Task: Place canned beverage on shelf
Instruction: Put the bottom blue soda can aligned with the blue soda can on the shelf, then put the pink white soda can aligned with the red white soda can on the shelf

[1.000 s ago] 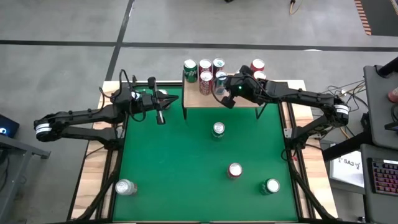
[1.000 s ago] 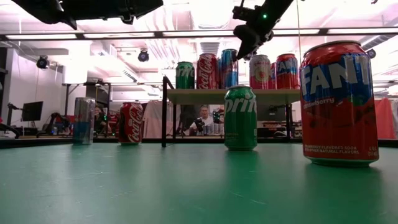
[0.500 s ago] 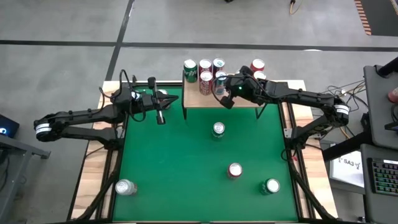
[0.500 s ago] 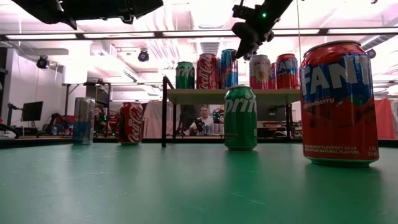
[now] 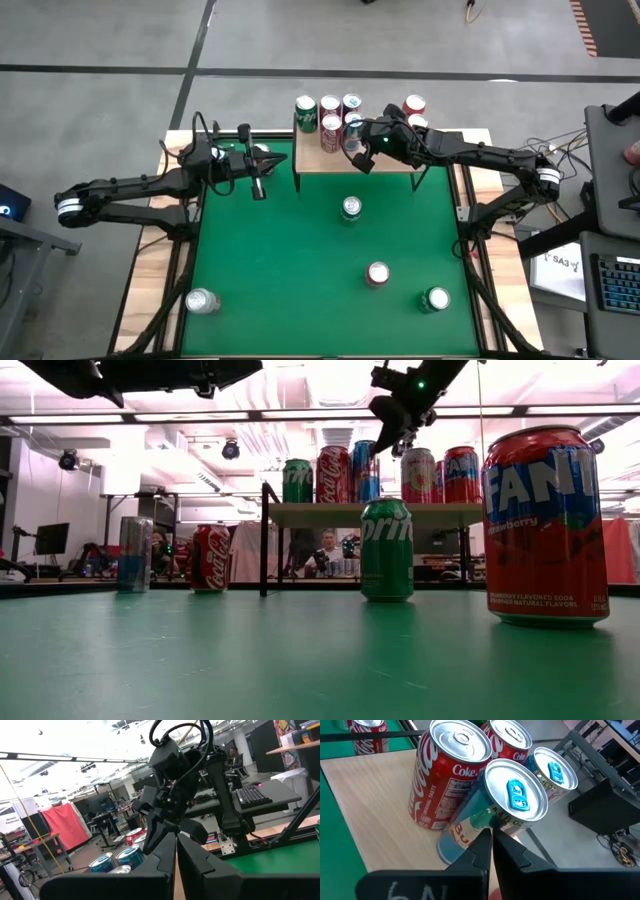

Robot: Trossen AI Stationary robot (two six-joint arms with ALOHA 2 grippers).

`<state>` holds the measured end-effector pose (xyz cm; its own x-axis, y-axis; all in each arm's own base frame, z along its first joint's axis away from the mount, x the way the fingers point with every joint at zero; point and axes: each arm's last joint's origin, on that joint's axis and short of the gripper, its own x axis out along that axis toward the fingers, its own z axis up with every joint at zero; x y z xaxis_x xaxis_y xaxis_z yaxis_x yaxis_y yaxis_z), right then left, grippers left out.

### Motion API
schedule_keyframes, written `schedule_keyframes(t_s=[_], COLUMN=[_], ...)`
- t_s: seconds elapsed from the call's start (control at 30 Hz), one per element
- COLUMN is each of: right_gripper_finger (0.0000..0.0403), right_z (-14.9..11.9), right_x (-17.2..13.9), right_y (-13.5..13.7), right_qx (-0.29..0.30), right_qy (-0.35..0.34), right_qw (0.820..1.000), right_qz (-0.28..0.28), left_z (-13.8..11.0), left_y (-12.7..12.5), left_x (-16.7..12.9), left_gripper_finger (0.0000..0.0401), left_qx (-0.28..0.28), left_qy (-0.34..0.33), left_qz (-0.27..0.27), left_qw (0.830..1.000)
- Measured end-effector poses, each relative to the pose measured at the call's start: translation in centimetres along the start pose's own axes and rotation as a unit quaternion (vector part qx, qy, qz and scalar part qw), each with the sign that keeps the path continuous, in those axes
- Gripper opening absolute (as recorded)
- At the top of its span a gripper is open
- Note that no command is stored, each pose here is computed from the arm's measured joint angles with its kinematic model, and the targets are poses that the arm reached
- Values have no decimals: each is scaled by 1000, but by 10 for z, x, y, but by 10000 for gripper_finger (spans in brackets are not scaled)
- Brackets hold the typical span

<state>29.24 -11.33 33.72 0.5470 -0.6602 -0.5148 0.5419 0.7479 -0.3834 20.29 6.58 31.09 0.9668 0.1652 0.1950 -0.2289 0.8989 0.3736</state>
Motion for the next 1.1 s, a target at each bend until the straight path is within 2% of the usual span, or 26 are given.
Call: schedule_keyframes(t_s=[0.5,0.67,0.77,0.9,1.1], right_gripper_finger=[9,9,9,9,9], right_z=[2,4,7,11,17], right_x=[1,-8,-19,-37,-54], right_y=[-1,2,10,22,41], right_qx=[1,14,10,4,-32], right_qy=[-7,-16,-32,-57,-95], right_qw=[1000,1000,999,997,992], right_qz=[-4,6,19,45,75], left_z=[0,0,-1,-2,-5], left_y=[0,0,-1,-2,-19], left_x=[0,0,0,0,2], left_gripper_finger=[0,0,0,0,0], left_qx=[0,-10,-35,-97,-199], left_qy=[0,2,6,12,46], left_qz=[0,-1,-3,-8,-48], left_qw=[1000,1000,999,995,978])
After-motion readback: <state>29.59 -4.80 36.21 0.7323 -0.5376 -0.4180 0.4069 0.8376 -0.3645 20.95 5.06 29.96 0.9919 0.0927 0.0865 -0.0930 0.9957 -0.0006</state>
